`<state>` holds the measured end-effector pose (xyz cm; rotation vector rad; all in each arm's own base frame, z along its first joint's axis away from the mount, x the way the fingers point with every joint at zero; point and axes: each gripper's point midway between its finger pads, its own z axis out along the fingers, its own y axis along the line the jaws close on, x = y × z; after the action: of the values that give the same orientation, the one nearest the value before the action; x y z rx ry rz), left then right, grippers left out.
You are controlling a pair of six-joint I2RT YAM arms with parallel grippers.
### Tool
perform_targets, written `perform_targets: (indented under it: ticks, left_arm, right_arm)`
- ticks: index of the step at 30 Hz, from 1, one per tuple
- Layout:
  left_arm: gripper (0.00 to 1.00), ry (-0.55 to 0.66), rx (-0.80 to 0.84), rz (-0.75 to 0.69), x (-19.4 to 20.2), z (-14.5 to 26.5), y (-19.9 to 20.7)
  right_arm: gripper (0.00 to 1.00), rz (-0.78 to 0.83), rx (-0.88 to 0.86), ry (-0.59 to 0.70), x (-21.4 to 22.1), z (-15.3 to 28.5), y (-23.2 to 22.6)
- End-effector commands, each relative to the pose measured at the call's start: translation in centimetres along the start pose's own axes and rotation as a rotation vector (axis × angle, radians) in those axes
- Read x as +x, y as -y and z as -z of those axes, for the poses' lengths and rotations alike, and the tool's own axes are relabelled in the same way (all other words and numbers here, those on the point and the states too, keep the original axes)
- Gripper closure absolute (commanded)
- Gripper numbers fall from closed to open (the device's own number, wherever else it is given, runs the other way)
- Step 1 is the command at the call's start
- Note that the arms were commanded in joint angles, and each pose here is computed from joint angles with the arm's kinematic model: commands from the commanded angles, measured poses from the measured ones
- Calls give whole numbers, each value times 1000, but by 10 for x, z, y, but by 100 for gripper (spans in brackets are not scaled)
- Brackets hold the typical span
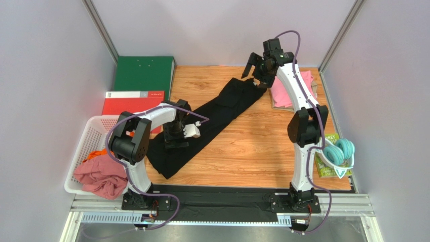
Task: Fold and stack the t-shirts
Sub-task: Rotate the tshirt 80 degrees
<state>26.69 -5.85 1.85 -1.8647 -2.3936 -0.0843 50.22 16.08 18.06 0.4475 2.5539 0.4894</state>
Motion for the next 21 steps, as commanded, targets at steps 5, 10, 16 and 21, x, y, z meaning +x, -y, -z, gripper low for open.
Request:
perform_targets:
  ticks: [5,10,16,21]
  left_arm:
    - [2,-87,-57,-42,-3,-7,5]
    - [2,-77,-11,-112,-13,-9,33]
    - [2,-36,44,-160,-29,-1,55]
    - [2,2,95,-202,-48,10,72]
  right_arm:
    - [0,11,-233,-251,56,-31,-56]
    - [0,-7,-229,-365,91,-76,-57]
    - [0,-43,-186,-382,94,-105,-43]
    - [0,-80,-147,-381,87,-117,-24]
